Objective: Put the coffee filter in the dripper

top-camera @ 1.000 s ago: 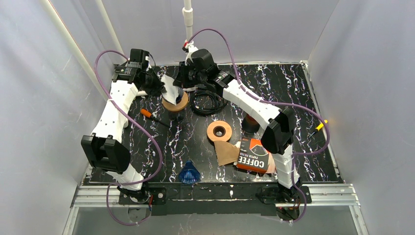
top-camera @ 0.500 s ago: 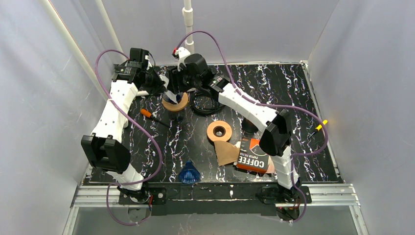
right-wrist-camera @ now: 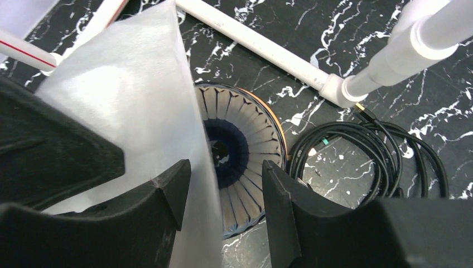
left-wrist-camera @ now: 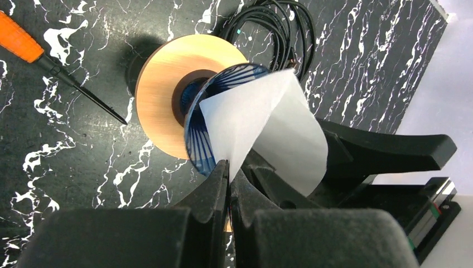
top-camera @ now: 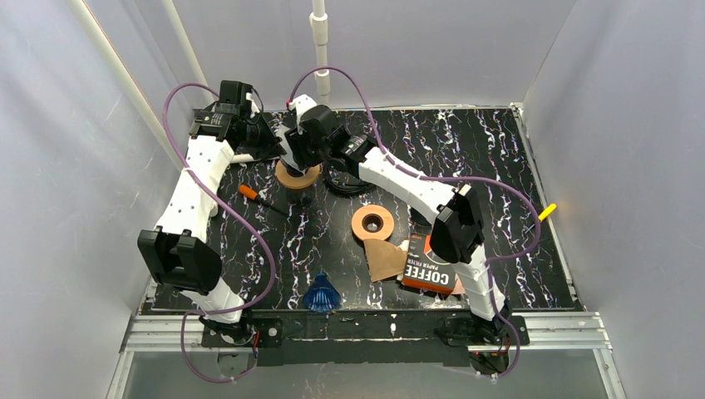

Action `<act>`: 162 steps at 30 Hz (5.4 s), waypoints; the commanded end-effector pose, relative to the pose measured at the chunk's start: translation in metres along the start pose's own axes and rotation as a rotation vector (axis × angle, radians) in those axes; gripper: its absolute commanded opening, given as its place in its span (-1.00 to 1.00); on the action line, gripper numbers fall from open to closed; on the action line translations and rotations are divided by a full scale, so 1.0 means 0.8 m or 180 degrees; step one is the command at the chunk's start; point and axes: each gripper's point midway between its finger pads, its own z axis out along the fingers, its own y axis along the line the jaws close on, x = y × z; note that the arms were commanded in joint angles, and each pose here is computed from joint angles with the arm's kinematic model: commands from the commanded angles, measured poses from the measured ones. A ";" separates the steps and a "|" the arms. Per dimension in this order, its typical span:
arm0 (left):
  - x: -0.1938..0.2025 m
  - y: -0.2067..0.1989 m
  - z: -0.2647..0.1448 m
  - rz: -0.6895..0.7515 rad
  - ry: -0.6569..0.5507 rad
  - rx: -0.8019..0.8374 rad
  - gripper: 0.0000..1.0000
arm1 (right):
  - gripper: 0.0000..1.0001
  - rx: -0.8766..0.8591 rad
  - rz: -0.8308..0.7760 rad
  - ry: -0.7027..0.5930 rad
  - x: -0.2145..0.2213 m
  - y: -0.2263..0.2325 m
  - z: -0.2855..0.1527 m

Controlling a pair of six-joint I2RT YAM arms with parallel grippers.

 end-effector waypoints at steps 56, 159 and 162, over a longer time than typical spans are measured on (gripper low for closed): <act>-0.018 0.013 0.003 0.0397 0.0159 -0.0180 -0.35 | 0.31 -0.0297 0.1116 -0.0304 -0.058 -0.055 -0.036; -0.011 0.074 0.013 0.0405 0.0303 -0.0628 0.45 | 0.41 -0.0690 0.1267 -0.0073 -0.050 -0.051 -0.045; -0.008 0.078 0.015 0.0396 0.0333 -0.0655 0.44 | 0.39 -0.0667 0.1202 -0.0063 -0.049 -0.055 -0.047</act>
